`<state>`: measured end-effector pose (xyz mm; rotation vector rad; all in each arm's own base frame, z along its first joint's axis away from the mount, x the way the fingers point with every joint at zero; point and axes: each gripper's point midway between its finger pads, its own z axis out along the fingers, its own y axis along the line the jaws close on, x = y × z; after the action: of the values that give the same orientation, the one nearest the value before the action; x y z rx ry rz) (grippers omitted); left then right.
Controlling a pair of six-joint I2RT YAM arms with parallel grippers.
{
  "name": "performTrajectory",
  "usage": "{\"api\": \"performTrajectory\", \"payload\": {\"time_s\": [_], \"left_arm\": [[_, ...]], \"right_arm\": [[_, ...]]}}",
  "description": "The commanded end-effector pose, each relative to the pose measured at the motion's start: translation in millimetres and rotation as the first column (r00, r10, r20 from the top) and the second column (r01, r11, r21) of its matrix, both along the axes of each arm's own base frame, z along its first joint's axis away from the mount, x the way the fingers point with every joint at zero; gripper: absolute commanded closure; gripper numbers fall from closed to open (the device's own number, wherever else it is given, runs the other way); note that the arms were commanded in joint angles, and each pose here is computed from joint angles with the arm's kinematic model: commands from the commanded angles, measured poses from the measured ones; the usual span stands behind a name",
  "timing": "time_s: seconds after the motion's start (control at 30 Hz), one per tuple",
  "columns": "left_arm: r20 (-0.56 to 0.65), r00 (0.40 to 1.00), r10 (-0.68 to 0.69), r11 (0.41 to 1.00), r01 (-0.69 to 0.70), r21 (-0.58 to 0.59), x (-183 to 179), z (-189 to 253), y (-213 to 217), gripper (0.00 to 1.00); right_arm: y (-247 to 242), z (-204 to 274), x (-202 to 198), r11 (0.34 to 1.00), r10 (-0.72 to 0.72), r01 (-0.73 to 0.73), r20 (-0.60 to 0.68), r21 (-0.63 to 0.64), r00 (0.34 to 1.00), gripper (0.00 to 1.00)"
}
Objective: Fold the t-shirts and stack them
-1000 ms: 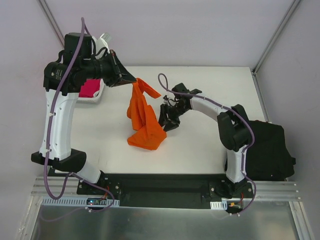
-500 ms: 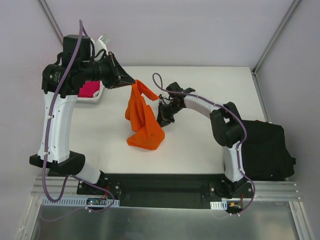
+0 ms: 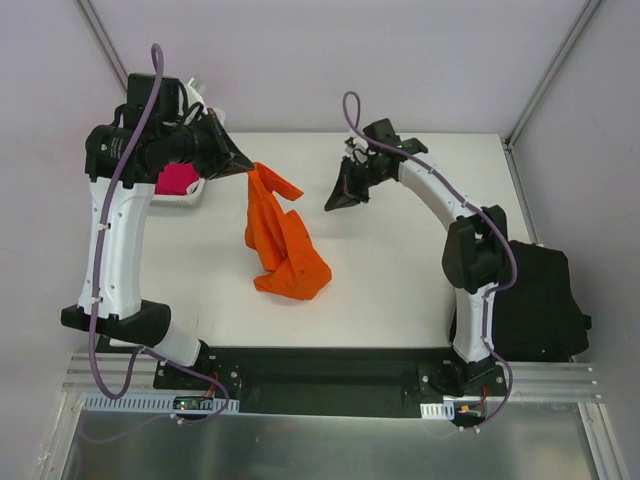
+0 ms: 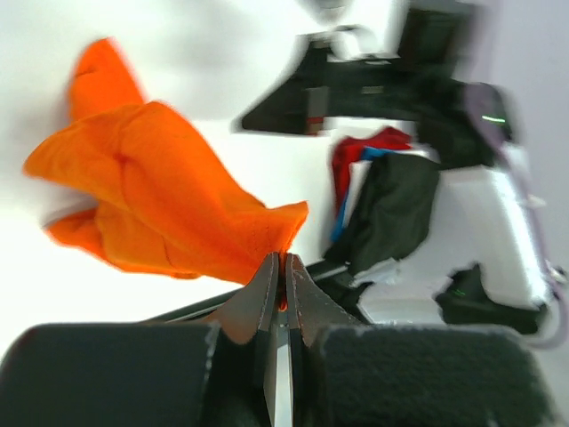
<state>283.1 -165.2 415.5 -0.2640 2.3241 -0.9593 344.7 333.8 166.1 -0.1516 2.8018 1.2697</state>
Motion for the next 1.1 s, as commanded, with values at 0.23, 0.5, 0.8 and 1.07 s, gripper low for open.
{"api": "performTrajectory", "payload": {"time_s": [0.23,0.5,0.8,1.07], "left_arm": [[-0.414,0.857,0.306,0.890,-0.104,0.443,8,-151,63,1.00],[-0.014,0.996,0.087,0.996,-0.087,0.032,80,-25,-3,1.00],[0.558,0.827,-0.064,0.981,0.154,-0.115,5,148,-21,0.99],[0.728,0.684,0.039,0.991,0.069,-0.117,-98,183,22,0.93]], "right_arm": [[-40,41,-25,0.997,-0.026,0.030,0.056,-0.077,0.998,0.87],[-35,6,-46,0.990,0.016,-0.018,-0.010,-0.141,1.000,0.87],[-23,-22,-53,0.981,0.063,-0.073,-0.060,-0.182,0.996,0.87],[-9,-42,-67,0.973,0.116,-0.136,-0.114,-0.185,0.987,0.80]]}}
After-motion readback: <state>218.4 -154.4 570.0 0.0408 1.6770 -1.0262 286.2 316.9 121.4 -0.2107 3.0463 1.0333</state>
